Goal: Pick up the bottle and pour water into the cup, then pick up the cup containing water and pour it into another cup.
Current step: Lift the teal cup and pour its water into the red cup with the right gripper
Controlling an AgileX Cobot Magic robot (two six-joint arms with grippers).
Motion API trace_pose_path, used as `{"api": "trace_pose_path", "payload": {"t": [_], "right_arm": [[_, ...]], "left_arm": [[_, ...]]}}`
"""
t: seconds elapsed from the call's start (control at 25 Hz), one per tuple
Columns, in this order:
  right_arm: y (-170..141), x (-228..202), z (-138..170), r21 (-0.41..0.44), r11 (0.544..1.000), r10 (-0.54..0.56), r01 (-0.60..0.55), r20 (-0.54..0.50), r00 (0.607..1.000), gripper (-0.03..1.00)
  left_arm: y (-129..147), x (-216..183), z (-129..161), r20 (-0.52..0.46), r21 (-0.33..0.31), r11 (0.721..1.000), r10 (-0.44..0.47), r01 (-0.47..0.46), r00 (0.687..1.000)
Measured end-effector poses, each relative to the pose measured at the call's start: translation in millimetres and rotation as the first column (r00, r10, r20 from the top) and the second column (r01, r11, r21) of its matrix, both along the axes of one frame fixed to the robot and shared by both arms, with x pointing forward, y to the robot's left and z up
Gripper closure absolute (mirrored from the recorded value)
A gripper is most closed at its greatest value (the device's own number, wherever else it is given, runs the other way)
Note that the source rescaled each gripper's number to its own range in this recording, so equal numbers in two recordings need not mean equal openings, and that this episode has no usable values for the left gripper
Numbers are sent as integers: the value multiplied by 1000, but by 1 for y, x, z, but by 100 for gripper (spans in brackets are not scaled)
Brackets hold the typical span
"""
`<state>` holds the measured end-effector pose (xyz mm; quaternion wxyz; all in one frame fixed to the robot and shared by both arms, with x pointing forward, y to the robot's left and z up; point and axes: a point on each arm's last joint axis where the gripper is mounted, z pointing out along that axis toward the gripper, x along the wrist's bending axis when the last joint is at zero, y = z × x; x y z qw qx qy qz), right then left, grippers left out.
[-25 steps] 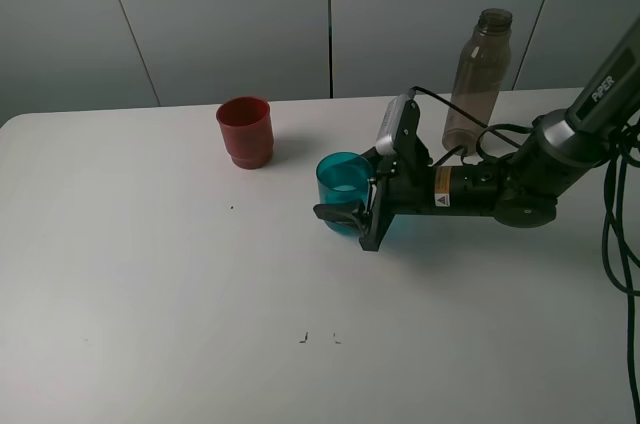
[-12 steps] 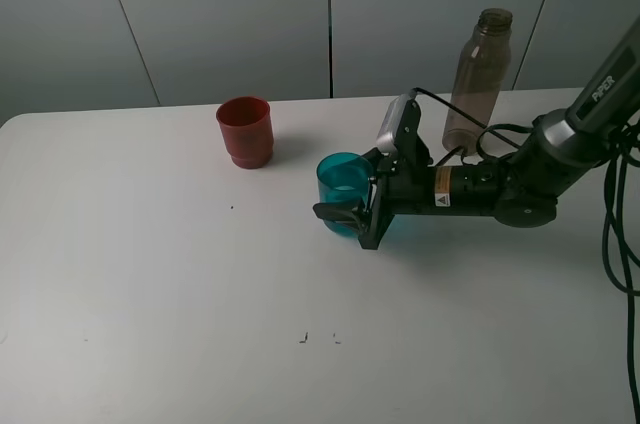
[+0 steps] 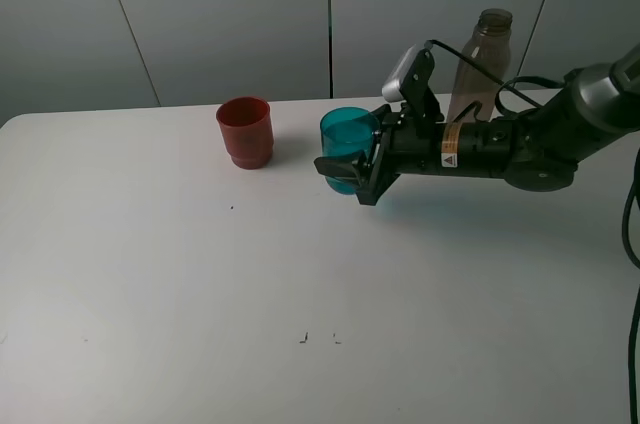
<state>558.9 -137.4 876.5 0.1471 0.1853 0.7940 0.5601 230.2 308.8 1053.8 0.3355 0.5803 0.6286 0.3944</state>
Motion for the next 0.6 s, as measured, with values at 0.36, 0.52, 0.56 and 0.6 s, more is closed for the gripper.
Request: {"api": "trace_pose_path", "payload": {"t": [0.36,0.52,0.56,0.6], "right_arm": [[7,5,20,12,982,-187,189,-79,979,90],[22,9,23,-30,962,-274,272,-110,956,90],[24,11,25,-32,957,-290,288,-112,951,90],[25,14,27,-31,952,-307,306,-115,945,90]], "left_arm": [[0,0,0,0,0,1000,0,0,1000],[0,0,0,0,0,1000,0,0,1000],[0,0,0,0,0,1000,0,0,1000],[0,0,0,0,0,1000,0,0,1000]]}}
